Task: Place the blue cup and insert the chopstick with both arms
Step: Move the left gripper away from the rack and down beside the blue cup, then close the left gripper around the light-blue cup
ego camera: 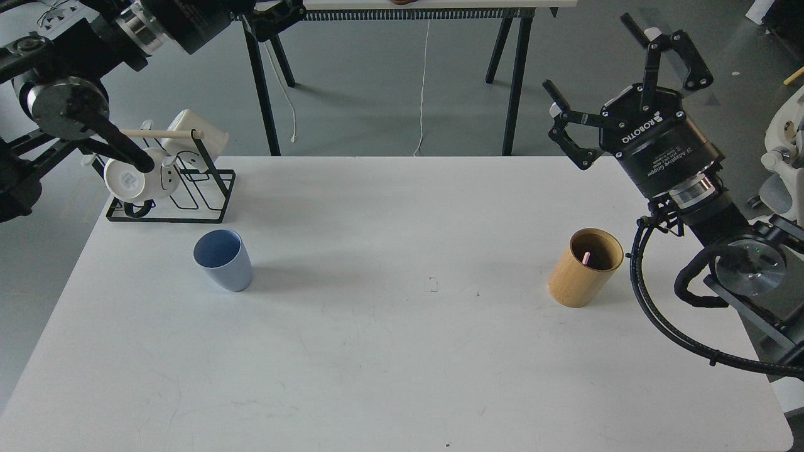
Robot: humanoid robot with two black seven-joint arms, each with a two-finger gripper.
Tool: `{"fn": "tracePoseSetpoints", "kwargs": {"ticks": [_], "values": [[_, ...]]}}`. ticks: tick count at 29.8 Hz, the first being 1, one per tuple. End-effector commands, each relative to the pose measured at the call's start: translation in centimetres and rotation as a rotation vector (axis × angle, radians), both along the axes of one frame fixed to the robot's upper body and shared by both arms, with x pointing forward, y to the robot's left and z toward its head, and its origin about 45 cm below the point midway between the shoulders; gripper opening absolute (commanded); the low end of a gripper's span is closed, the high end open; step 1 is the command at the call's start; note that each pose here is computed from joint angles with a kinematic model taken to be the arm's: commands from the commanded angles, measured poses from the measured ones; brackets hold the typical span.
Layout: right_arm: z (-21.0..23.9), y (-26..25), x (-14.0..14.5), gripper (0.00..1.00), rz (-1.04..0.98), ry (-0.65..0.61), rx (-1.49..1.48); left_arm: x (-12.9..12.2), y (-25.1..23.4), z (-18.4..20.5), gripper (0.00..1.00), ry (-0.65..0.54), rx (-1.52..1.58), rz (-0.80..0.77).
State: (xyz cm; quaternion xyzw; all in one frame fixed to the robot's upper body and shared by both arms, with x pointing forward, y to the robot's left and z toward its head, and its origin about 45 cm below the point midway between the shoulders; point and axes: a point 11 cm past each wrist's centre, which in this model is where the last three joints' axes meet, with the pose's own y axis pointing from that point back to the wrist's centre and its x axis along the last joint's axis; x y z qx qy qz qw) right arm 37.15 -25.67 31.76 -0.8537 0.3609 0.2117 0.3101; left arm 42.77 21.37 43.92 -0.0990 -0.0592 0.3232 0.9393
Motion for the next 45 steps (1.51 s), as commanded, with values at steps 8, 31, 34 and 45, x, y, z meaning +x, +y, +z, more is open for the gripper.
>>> {"fn": "tracePoseSetpoints", "kwargs": {"ticks": [8,31,34,45], "values": [[-0.2,-0.2,-0.1,0.99,-0.006,0.005,0.003,-2.4,5.2,3.2,1.0,-0.133,0.073,0.023],[-2.0,-0.8,-0.8,0.99,-0.023,0.052,0.002,-5.3,19.0,-15.2,1.0,-0.249,1.422,-0.057],[-2.2,-0.9,-0.9,0.99,-0.024,0.056,0.002,-5.0,19.0,-18.1,1.0,-0.217,1.451,-0.086],[-2.3,-1.4,-1.0,0.99,-0.037,0.059,0.003,-5.3,19.2,-23.3,1.0,-0.133,1.479,-0.134]]}}
